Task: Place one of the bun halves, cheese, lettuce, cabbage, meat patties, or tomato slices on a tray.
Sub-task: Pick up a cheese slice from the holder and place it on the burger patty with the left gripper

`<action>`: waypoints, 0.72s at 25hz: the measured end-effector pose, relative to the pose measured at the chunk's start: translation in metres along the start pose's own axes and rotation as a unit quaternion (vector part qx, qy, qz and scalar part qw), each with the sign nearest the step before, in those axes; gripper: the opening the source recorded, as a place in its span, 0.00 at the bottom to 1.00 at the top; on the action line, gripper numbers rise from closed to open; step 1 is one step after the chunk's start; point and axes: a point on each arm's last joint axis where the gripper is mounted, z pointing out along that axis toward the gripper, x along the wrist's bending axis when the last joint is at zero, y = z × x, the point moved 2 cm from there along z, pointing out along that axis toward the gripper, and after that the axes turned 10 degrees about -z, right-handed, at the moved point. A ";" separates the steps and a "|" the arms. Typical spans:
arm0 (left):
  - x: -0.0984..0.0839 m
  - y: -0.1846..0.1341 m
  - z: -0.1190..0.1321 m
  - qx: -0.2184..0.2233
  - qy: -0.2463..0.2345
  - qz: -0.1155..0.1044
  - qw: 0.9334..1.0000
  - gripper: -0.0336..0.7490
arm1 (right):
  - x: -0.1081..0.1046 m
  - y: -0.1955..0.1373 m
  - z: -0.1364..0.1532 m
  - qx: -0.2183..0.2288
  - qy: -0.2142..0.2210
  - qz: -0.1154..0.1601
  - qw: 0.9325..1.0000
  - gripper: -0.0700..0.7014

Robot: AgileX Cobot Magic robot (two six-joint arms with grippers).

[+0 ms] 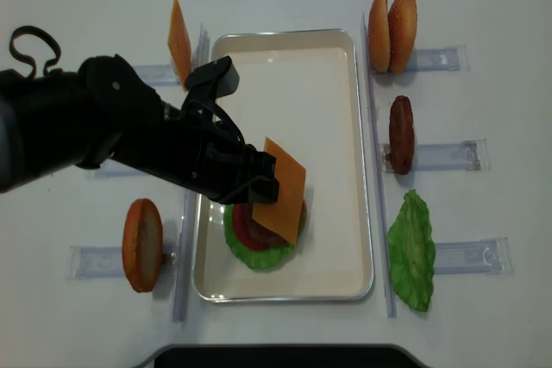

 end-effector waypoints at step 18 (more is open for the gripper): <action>0.012 -0.004 -0.018 0.001 0.071 0.009 0.997 0.56 | 0.000 0.000 0.000 0.000 0.000 0.000 1.000 0.39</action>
